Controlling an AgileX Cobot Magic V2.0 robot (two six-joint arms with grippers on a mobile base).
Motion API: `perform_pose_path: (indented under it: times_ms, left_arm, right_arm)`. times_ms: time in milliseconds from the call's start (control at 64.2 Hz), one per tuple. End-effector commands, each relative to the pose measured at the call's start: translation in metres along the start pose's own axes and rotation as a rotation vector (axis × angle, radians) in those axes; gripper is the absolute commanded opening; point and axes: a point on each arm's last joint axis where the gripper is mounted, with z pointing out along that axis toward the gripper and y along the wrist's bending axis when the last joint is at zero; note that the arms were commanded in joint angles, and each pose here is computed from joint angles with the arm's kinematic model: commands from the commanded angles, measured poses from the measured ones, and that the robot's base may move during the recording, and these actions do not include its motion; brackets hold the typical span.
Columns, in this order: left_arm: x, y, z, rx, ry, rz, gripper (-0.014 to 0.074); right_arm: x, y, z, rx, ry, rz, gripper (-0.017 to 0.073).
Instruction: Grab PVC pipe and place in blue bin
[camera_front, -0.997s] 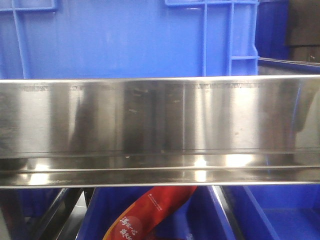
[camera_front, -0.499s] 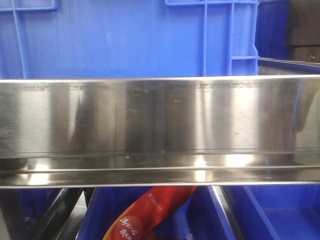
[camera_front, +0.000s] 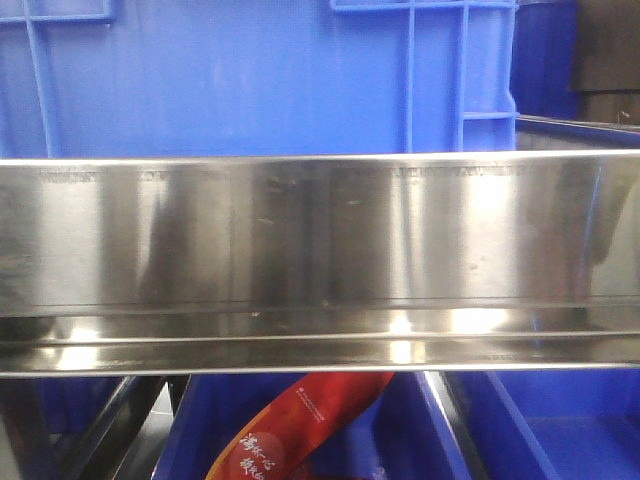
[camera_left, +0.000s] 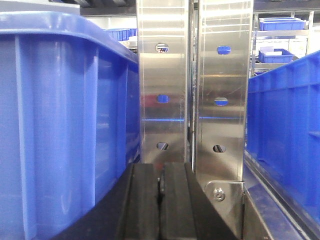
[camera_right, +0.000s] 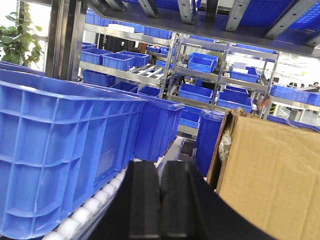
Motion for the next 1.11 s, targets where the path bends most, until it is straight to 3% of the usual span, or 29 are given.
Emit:
perform_pose_path:
  times_ms: [0, 187, 421, 1091]
  left_arm:
    - [-0.002, 0.000, 0.000, -0.007, -0.017, -0.011, -0.0111]
    - [-0.002, 0.000, 0.000, -0.007, -0.017, -0.011, -0.0111]
    - [-0.002, 0.000, 0.000, -0.007, -0.017, -0.011, -0.0111]
    - [-0.002, 0.000, 0.000, -0.007, -0.017, -0.011, -0.0111]
  right_arm:
    - [0.000, -0.001, -0.001, 0.010, -0.011, 0.001, -0.0162]
    - [0.007, -0.004, 0.002, 0.059, -0.055, 0.078, -0.0162]
    - [0.029, -0.002, 0.003, 0.070, -0.002, 0.168, -0.0163]
    - [0.058, -0.004, -0.003, 0.212, 0.066, 0.153, -0.0163]
